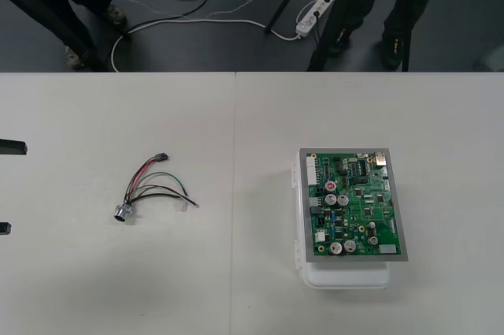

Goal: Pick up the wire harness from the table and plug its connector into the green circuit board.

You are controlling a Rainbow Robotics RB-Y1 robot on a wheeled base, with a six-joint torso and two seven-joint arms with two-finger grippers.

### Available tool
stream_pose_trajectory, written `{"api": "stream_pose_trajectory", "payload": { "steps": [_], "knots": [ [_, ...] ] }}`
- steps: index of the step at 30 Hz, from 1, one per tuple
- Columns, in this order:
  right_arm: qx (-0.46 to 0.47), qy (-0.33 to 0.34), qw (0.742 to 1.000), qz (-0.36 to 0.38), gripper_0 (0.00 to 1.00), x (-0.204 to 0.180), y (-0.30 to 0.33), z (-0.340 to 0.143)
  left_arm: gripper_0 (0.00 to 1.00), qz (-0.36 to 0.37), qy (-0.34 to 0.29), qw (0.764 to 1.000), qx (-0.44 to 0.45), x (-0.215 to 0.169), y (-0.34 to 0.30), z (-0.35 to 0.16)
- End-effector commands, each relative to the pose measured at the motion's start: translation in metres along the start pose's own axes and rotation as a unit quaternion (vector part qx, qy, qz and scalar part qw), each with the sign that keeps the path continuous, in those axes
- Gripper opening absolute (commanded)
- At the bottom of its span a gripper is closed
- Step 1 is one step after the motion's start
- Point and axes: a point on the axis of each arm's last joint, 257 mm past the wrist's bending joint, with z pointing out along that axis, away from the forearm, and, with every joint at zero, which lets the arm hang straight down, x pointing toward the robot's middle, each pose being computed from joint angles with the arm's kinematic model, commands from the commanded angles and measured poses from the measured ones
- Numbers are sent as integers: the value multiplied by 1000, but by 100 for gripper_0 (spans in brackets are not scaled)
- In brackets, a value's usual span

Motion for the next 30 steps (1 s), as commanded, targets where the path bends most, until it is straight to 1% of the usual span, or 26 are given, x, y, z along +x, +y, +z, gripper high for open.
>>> {"api": "stream_pose_trajectory", "payload": {
  "steps": [1, 30],
  "knots": [
    [-2, 7, 1000, 2, 100, -6, -8, -5, 100, -22, 23, 999, 32, -1, -16, -8],
    [-2, 7, 1000, 2, 100, -6, -8, -5, 100, -22, 23, 999, 32, -1, -16, -8]
  ]
}}
